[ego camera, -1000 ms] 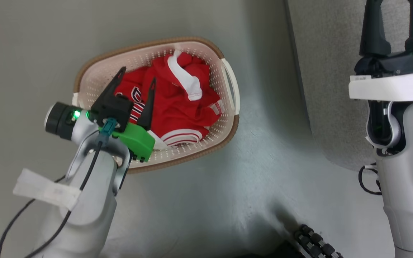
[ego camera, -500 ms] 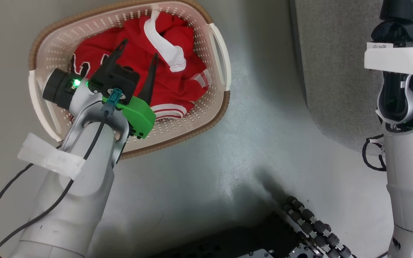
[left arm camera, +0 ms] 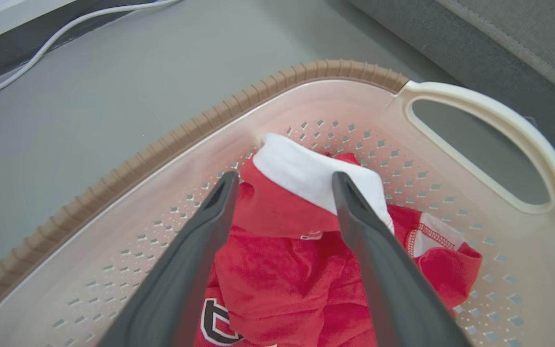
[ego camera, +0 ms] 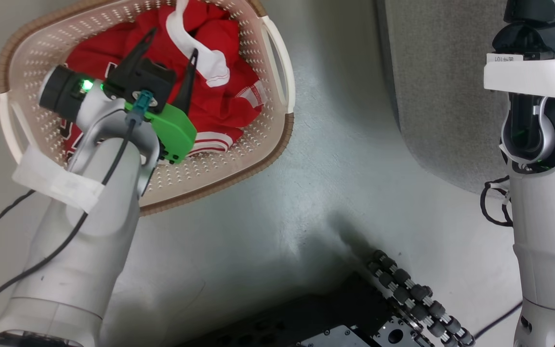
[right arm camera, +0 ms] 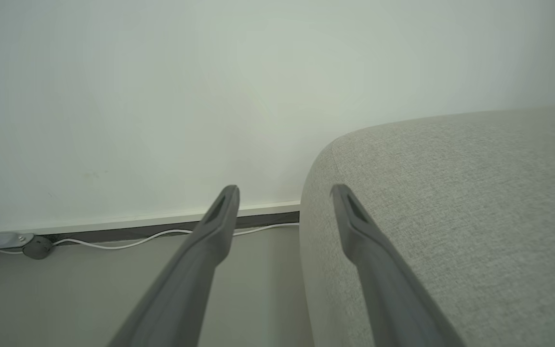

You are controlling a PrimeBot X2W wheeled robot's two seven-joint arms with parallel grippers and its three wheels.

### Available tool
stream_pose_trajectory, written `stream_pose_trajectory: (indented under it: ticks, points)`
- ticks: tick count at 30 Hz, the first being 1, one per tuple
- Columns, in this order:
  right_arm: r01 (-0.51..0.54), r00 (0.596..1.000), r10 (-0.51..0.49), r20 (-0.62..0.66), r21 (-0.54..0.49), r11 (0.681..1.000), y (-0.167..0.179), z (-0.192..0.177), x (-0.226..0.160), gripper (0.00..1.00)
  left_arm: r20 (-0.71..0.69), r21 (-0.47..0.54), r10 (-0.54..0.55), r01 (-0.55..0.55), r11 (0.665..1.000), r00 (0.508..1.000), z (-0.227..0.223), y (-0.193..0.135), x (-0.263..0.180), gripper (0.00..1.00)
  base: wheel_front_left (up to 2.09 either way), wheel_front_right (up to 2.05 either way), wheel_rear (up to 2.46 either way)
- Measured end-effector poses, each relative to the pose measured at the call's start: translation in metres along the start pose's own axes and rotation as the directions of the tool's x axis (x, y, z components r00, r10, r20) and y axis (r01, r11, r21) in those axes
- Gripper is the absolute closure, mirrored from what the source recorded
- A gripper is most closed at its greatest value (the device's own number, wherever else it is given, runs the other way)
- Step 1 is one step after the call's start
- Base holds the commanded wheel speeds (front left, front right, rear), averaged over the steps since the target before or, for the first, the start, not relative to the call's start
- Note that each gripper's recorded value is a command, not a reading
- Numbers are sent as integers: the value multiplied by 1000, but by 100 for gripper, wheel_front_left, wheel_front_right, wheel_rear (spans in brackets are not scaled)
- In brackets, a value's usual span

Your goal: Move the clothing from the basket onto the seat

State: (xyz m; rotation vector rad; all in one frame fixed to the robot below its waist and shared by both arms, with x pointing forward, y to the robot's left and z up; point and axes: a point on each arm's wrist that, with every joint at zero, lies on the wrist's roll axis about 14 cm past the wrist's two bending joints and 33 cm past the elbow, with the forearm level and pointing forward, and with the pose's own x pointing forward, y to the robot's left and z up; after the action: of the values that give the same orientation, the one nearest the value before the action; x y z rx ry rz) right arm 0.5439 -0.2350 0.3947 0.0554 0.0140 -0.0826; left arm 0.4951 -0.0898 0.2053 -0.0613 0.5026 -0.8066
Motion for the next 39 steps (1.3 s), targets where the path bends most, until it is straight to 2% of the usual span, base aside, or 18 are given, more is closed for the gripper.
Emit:
stream_pose_trajectory:
  ticks: [14,15,16,17,18,28,39]
  points:
    - [32,999,-33,-33,-31,999,-16,-13,-2,0,-56,-18,-1,0,1000,998,-28,10,20,0,0,0,0]
    - [34,999,-35,-35,-32,999,-17,-14,-2,0,-60,-20,-3,2,1000,998,-30,9,20,11,0,0,0]
    - [35,999,-37,-36,-33,999,-17,-14,-2,0,-65,-21,-4,3,1000,998,-31,8,20,44,0,0,0]
    - [36,999,-37,-38,-33,999,-18,-15,-2,0,-69,-22,-6,5,1000,998,-33,8,20,65,0,0,0]
    - [37,999,-38,-39,-33,999,-18,-15,-2,0,-70,-20,-8,6,1000,998,-33,8,20,100,0,0,0]
    - [41,998,-42,-36,-26,999,-19,-12,-2,0,-22,-3,-29,29,1000,999,-15,1,18,100,0,0,0]
    - [18,999,-19,-35,-23,1000,-10,-1,-7,0,78,-18,-1,2,1000,997,34,1,0,100,0,0,0]
